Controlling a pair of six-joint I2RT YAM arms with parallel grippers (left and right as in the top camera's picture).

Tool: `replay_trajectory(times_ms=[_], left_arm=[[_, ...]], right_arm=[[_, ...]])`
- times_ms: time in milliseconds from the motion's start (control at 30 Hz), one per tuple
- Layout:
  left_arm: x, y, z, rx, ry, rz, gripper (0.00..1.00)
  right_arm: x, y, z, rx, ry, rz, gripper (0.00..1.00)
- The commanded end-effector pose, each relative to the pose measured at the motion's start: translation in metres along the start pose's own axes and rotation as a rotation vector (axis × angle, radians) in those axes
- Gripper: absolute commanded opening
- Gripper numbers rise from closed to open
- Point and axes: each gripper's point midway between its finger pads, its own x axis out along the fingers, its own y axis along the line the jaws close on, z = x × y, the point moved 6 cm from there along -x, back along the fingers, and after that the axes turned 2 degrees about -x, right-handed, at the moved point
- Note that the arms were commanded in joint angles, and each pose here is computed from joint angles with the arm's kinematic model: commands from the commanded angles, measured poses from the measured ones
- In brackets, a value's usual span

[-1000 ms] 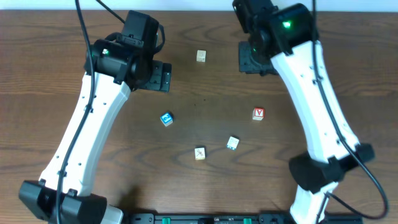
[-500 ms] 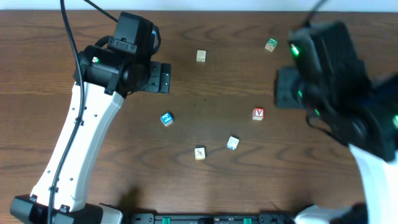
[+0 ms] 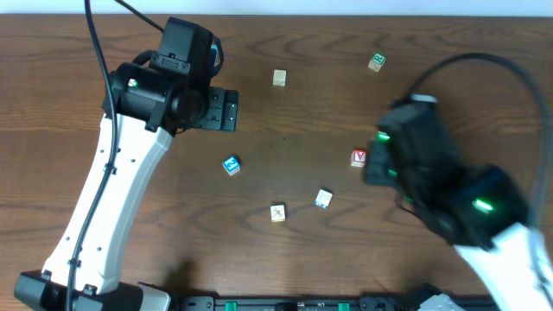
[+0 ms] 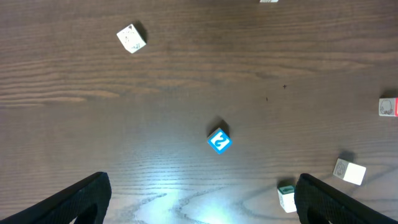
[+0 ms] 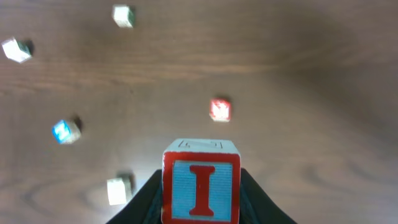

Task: Spell out Ai2
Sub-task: 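Lift the red I block and carry it toward the table center, then lower the red I block and open the right gripper to release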

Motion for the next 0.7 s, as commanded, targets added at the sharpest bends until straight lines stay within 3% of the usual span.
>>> replay_trajectory(times_ms=[0,100,433,667], left_arm=[[-0.009,0.001,-0.001,-0.009,-0.020,-0.005,0.95],[-0.009,0.001,-0.001,-0.009,-0.019,-0.005,0.96],[-0.009,0.001,-0.001,-0.009,-0.019,-0.004,0.95],[-0.009,0.001,-0.001,-0.009,-0.020,-0.004,0.95]], right_arm=[[0.041,0.012,-0.013,-0.021,0.040,-0.004,0.22],[0.080,0.025,-0.013,-0.030,0.043,-0.007,0.27],[0.203,0.078,-0.027,-0.046,0.159,0.072,0.27],[0.250,0.088,-0.039,-0.037,0.178,0.073,0.29]])
